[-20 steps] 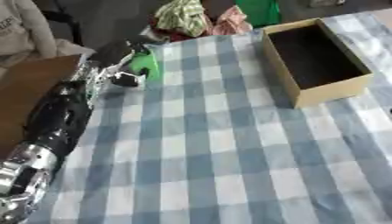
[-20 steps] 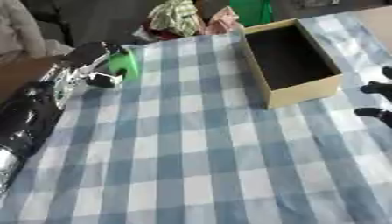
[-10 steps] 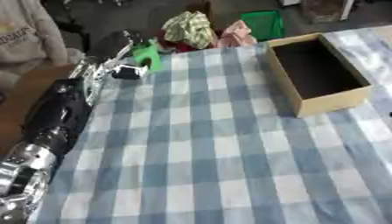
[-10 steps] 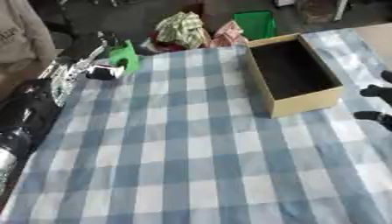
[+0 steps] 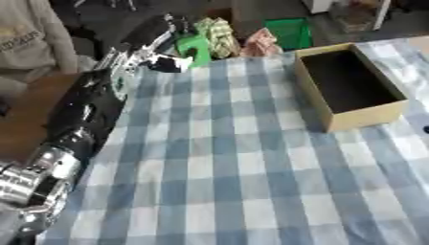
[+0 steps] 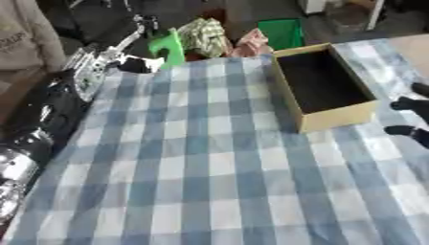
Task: Pick up objects on the table and place them in the box.
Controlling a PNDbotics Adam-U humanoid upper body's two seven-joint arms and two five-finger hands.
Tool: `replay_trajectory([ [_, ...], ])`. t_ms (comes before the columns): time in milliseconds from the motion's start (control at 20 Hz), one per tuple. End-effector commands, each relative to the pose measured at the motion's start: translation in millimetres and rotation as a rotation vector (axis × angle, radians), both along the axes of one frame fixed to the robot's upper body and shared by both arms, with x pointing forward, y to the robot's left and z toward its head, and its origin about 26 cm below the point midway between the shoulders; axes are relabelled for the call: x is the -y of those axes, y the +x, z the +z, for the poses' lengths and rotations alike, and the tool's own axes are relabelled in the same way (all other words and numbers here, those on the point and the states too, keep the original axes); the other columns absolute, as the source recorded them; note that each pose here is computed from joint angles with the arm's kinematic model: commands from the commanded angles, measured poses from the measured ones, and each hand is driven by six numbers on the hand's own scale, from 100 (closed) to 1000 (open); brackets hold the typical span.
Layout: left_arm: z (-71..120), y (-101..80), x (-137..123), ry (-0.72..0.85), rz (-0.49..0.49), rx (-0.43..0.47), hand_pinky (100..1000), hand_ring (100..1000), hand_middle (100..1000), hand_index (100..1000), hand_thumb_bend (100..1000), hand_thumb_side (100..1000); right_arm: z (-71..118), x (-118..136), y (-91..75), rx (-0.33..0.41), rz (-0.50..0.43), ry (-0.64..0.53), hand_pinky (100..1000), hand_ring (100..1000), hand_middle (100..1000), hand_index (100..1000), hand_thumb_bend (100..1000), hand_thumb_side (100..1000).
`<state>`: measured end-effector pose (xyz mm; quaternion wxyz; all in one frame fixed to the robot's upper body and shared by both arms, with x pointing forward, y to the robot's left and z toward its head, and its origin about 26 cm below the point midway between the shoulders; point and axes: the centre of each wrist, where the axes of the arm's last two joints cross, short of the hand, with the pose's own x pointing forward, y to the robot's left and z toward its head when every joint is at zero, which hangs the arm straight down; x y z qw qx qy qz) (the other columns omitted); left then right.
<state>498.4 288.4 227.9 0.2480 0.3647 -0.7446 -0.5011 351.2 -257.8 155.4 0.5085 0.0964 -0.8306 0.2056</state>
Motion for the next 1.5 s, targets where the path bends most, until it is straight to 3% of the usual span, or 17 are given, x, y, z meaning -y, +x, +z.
replay_trajectory([
  [50,24.0,0.9,30.0,0.008,-0.101,0.050,590,463,390,606,100,246,6.6,-4.2,1.1,0.017,0.032,-0.008,705,1000,715,936,100,679],
  [300,24.5,0.7,73.5,0.007,-0.229,0.053,594,468,393,607,100,248,6.0,-14.6,3.2,0.007,0.077,-0.015,705,1000,713,930,100,689],
  [500,24.9,-1.7,91.1,0.011,-0.291,0.077,599,473,397,609,100,250,7.1,-25.6,5.8,0.002,0.121,-0.018,705,1000,712,925,100,700],
  [1050,34.7,-5.3,100.0,-0.036,-0.333,0.209,603,484,407,612,100,265,13.1,-51.3,9.5,0.014,0.222,-0.044,704,1000,710,896,100,729],
  [1300,38.9,-7.8,103.4,-0.035,-0.360,0.317,605,508,432,617,100,189,14.8,-58.4,9.8,0.020,0.245,-0.051,704,1000,710,889,100,752],
  [1500,34.1,-7.5,104.8,0.038,-0.347,0.362,618,533,459,631,100,195,15.7,-61.6,10.1,0.024,0.255,-0.057,704,1000,710,886,100,766],
])
